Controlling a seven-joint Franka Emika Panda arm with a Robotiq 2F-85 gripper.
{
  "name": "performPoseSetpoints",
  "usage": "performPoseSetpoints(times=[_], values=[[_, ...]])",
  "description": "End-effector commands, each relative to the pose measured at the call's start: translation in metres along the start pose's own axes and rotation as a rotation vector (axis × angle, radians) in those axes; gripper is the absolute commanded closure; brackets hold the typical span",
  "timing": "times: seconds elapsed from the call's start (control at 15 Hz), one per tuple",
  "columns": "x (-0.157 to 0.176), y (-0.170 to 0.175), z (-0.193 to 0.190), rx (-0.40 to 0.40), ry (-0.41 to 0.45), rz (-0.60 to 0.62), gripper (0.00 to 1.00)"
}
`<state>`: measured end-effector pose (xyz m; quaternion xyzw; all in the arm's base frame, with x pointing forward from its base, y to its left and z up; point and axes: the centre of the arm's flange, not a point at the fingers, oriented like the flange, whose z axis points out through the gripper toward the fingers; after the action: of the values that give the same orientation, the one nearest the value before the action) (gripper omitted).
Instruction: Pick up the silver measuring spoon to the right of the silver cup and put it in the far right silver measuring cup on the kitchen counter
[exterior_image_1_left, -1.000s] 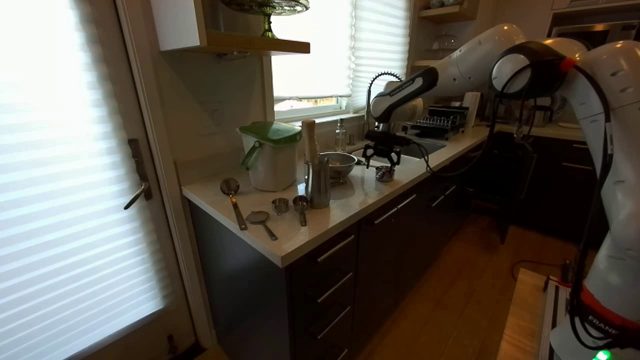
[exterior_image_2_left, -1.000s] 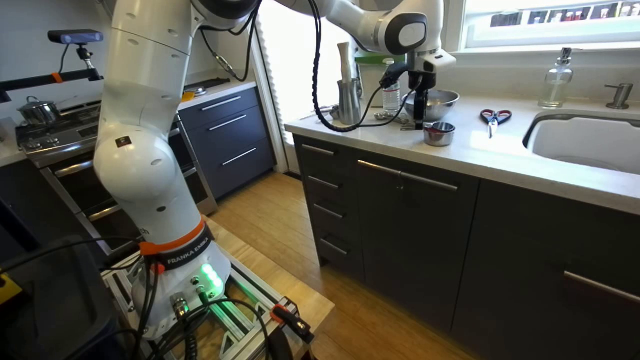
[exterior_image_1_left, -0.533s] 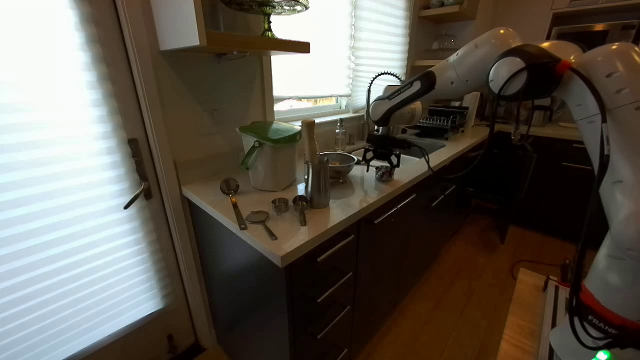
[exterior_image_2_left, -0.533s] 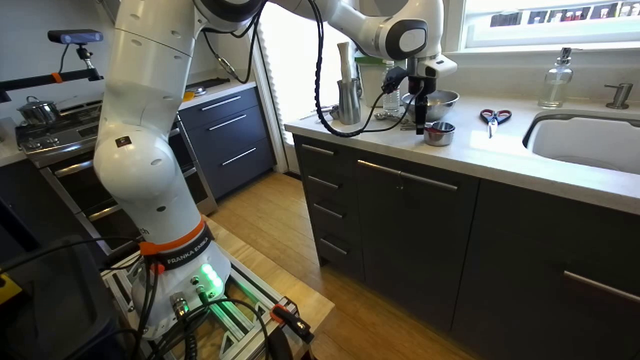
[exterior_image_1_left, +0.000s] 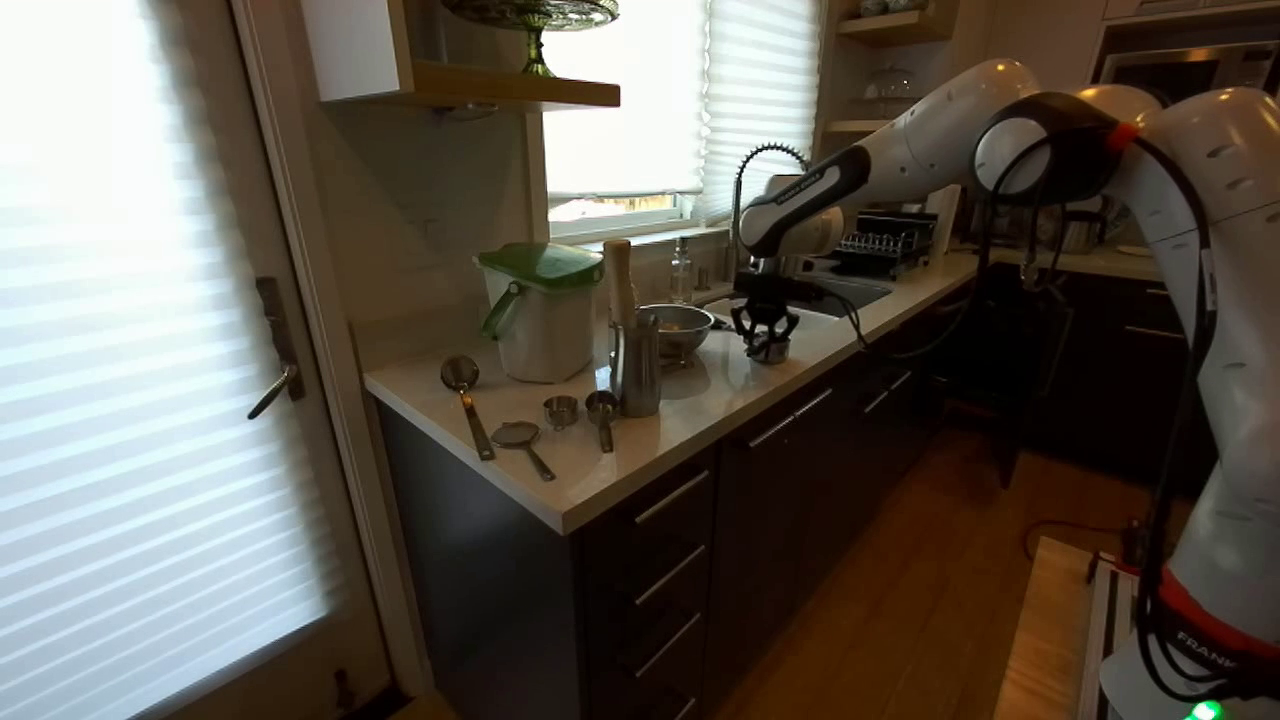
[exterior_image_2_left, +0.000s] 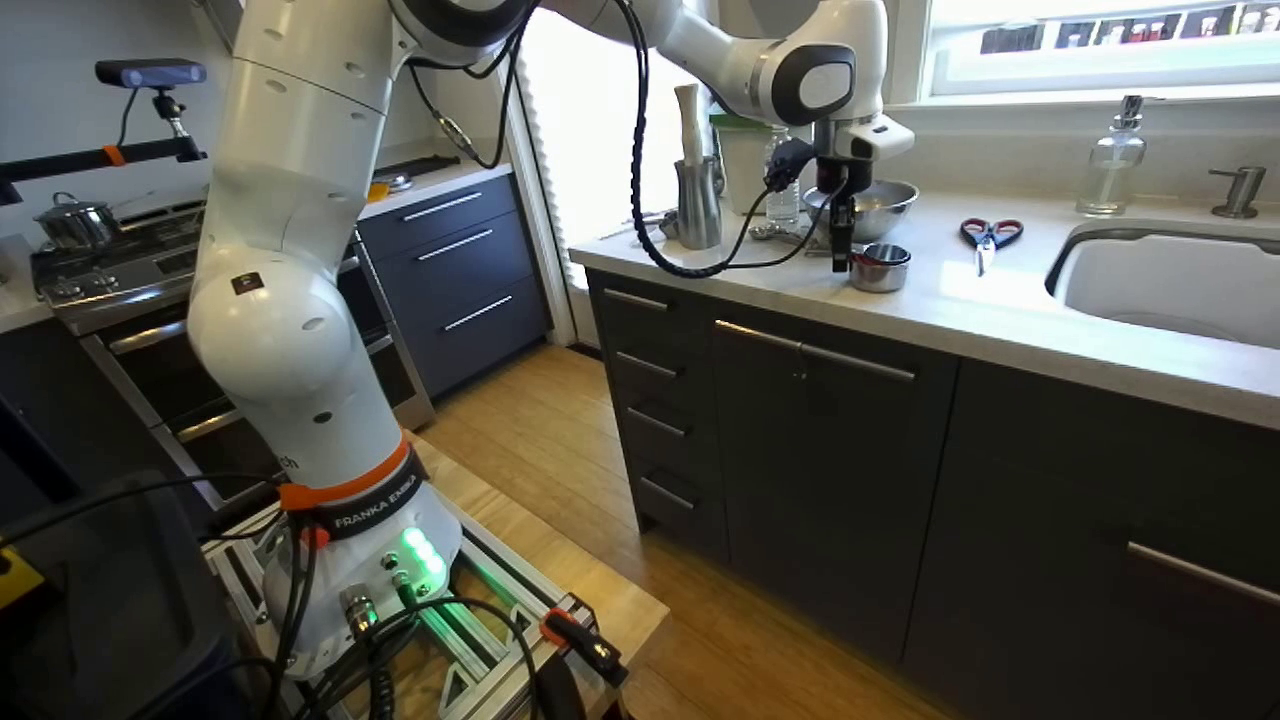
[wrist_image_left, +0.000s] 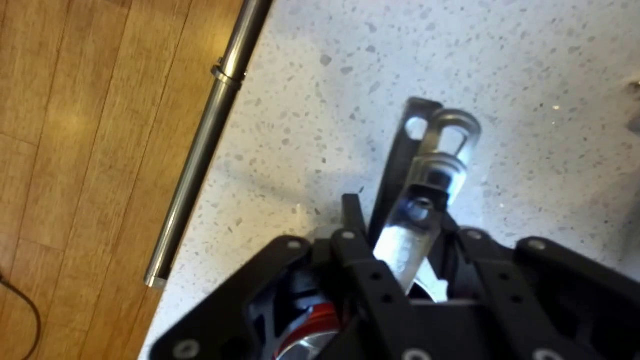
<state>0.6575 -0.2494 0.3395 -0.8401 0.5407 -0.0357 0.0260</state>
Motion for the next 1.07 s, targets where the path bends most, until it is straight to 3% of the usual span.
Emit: performPoseSetpoints(times=[0.0,0.07,0.27,0.33,0.4,0.93,1.0], values=[[0.001,0.001,0.000,-0.022,0.012,-0.008,0.96],[0.001,0.001,-0.001,-0.024,0.014,-0.009,1.00],[0.000,0.002,-0.002,-0.027,0.016,-0.008,0.95],[0.000,0.003,-0.002,-0.029,0.017,-0.009,0.82],[0.000,0.003,-0.003,-0.028,0.017,-0.011,0.60],[-0.010,0.008,-0.024,-0.019,0.018,-0.054,0.02],[-0.012,0.009,-0.030,-0.016,0.021,-0.065,0.00]])
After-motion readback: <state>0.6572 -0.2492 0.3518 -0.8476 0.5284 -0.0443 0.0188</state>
